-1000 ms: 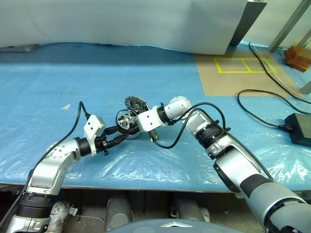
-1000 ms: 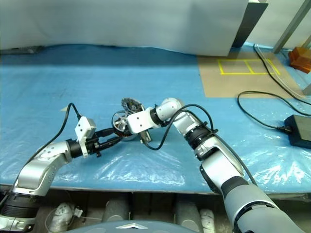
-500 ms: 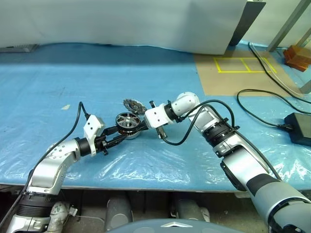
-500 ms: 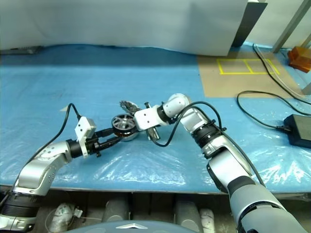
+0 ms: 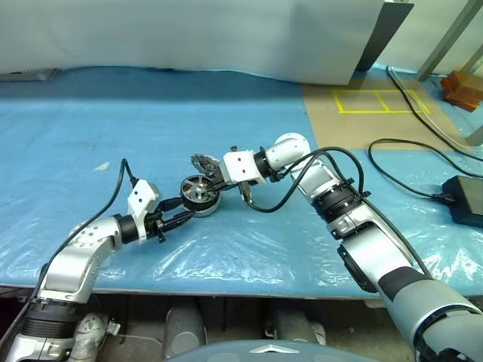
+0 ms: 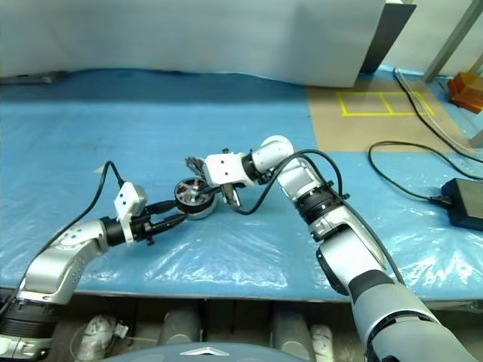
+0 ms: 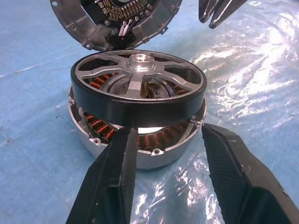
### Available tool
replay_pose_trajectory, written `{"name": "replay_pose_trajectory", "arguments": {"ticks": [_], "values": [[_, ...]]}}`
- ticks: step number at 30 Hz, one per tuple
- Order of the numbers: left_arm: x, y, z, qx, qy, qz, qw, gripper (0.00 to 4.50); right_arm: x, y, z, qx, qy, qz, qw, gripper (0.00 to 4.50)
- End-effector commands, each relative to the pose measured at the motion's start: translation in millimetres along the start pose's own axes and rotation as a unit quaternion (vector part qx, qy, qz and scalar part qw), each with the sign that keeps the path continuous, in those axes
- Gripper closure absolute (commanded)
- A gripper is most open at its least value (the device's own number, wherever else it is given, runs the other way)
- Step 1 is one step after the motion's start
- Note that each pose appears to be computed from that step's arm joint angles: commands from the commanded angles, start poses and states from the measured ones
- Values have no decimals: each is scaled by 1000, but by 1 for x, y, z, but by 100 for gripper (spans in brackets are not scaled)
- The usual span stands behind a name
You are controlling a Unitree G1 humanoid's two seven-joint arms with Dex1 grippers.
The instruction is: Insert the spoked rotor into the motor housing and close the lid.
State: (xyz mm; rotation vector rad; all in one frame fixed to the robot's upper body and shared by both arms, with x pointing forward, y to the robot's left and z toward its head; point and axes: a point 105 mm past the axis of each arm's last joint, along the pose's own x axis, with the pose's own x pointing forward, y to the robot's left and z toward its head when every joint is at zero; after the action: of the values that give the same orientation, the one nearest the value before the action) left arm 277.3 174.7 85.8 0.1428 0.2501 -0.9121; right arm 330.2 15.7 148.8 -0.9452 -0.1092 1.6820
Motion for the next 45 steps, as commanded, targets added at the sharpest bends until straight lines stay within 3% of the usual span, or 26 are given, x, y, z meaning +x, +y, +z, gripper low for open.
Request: {"name": "replay_pose_trajectory", "arguments": {"ticks": [1, 9, 16, 19, 22, 24, 33, 38, 45], "values": [[-16, -3, -5, 8, 32, -14, 999, 221, 0, -5, 10, -18, -15, -12, 1000, 448], [-40, 4, -23, 36, 106, -16, 994, 221, 4, -1, 10, -17, -20, -14, 1000, 448], [-24, 12, 14, 36, 5, 17, 999, 221, 0, -20, 23, 19, -61, -77, 995, 448], [-16, 16, 31, 23, -48, 41, 998, 221, -3, -38, 30, 135, -125, -160, 970, 448], [-11, 11, 37, 12, -66, 42, 997, 221, 4, -27, 19, 276, -158, -166, 934, 448], [-11, 10, 36, 9, -63, 42, 997, 221, 7, -22, 16, 323, -171, -165, 916, 448], [-21, 27, 39, 18, -57, 65, 996, 221, 35, -12, 7, 405, -173, -163, 883, 448], [-22, 22, 42, 17, -63, 51, 997, 221, 57, 3, -16, 407, -111, -171, 890, 448], [-23, 12, 38, 31, -56, 35, 997, 221, 51, -5, -18, 413, -137, -200, 878, 448]]}}
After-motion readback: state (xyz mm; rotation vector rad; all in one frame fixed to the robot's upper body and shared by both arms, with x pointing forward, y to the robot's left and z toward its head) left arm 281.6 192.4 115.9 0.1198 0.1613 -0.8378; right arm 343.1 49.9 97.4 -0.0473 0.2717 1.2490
